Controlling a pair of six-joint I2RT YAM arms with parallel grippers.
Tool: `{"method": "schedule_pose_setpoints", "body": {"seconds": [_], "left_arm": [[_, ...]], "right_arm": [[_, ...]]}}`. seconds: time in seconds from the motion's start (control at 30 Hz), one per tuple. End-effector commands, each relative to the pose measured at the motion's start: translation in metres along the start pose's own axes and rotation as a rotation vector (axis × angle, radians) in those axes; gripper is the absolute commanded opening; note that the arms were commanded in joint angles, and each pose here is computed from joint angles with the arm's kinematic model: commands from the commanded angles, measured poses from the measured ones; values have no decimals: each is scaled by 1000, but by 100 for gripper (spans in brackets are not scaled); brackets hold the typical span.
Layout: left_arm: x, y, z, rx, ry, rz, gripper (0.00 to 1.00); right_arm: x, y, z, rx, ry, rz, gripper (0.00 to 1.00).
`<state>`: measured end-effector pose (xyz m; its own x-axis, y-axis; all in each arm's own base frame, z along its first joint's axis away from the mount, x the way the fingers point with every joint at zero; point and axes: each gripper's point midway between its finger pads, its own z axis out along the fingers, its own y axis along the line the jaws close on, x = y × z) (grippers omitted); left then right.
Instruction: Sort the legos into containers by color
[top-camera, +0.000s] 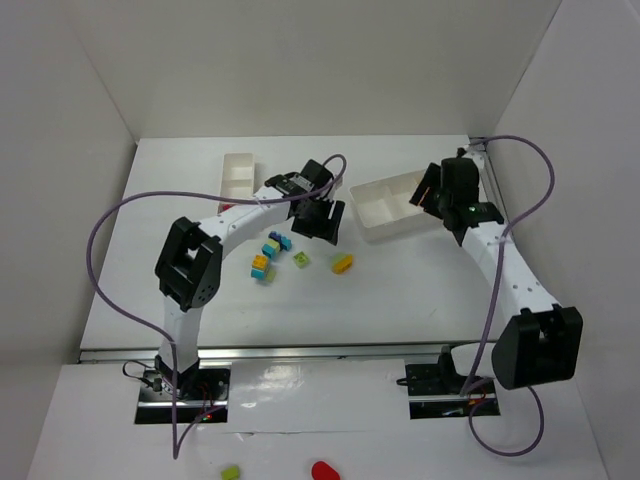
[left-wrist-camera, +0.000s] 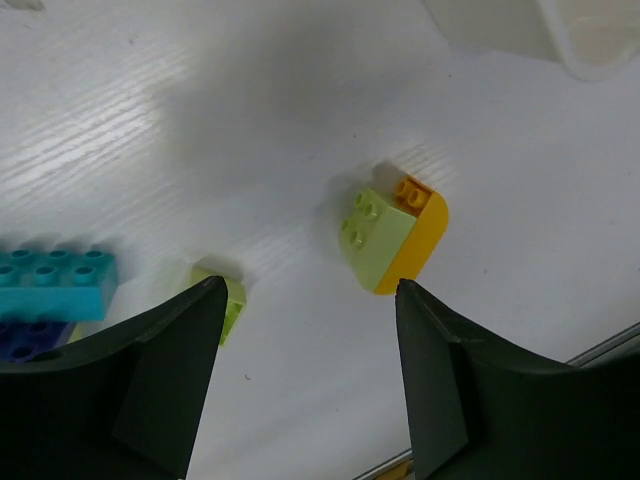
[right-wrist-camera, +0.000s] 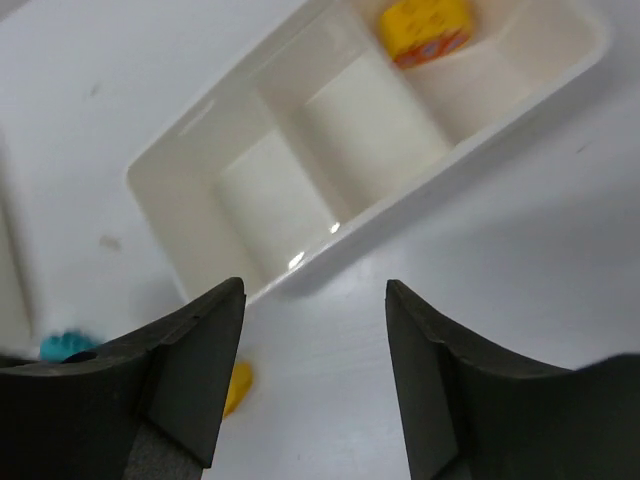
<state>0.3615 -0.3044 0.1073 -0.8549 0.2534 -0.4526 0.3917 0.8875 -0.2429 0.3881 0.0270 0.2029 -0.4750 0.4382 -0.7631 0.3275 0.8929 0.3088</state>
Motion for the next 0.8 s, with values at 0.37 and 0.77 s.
{"method": "schedule_pose_setpoints", "body": {"seconds": [0.37, 0.77], "left_arm": [[-61, 57, -71, -148, -169, -172, 77], [-67, 93, -148, -337, -360, -319, 80]], "right_arm": [[197, 109, -50, -325, 408, -218, 85], [252, 158, -7, -262, 497, -363, 98]]}}
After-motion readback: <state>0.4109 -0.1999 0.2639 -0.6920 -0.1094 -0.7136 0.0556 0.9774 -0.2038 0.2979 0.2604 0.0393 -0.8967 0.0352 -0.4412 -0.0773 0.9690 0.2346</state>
